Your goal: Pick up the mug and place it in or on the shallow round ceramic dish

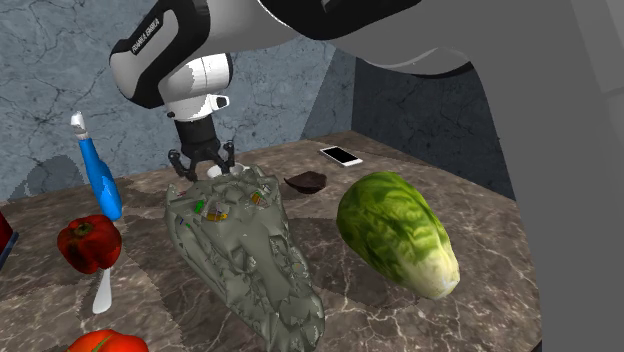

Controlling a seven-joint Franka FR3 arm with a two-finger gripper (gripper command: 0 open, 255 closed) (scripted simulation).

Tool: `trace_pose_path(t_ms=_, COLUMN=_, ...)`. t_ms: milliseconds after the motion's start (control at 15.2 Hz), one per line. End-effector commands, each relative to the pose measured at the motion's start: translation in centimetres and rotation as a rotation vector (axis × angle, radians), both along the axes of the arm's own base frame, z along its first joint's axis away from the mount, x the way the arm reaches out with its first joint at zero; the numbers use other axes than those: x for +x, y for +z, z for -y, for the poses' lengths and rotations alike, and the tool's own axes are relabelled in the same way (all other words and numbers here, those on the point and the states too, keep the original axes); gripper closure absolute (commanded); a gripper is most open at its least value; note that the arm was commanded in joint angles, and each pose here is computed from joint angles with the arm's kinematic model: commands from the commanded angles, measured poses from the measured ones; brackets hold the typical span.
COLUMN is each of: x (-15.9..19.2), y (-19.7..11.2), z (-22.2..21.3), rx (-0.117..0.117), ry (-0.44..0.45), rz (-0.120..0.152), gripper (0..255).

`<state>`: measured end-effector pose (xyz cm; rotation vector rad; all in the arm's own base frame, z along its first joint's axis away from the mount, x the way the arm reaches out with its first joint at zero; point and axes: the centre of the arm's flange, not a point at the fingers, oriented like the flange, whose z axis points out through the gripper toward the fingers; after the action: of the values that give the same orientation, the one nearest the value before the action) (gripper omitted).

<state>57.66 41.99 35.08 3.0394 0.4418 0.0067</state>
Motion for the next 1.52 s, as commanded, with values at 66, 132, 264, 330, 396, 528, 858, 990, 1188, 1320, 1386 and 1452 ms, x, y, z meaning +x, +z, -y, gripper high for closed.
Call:
trace_pose_path(t_ms=66, x=0.0, y=0.0, z=0.0, rx=0.000, ry=0.000, rz=0.000, gripper=255)
trace_pose_path(t_ms=132, x=0.0, y=0.0, z=0.0, rx=0.000, ry=0.000, rz=0.000, gripper=255)
trace_pose_path(t_ms=264, x=0.0, y=0.0, z=0.0, rx=0.000, ry=0.000, rz=0.000, gripper=255)
trace_pose_path(t_ms=330, x=0.0, y=0.0, z=0.0, rx=0.000, ry=0.000, rz=0.000, gripper=255)
trace_pose_path(t_ms=396, x=0.0, y=0.0, z=0.0, rx=0.000, ry=0.000, rz=0.000, gripper=255)
trace_pose_path(t_ms=528, x=0.0, y=0.0, z=0.0, rx=0.000, ry=0.000, rz=0.000, gripper=255)
trace_pose_path(t_ms=858, x=0.0, y=2.6, z=0.0, rx=0.000, ry=0.000, rz=0.000, gripper=255)
trace_pose_path(t_ms=990, x=0.0, y=3.7, z=0.0, rx=0.000, ry=0.000, rz=0.000, gripper=255)
trace_pose_path(t_ms=1188, x=0.0, y=5.3, z=0.0, rx=0.000, ry=0.000, rz=0.000, gripper=255)
trace_pose_path(t_ms=1320, x=0.0, y=6.3, z=0.0, rx=0.000, ry=0.000, rz=0.000, gripper=255)
trace_pose_path(t_ms=1386, x=0.0, y=6.9, z=0.0, rx=0.000, ry=0.000, rz=0.000, gripper=255)
trace_pose_path(t_ms=1452, x=0.0, y=7.4, z=0.0, rx=0.000, ry=0.000, rz=0.000, gripper=255)
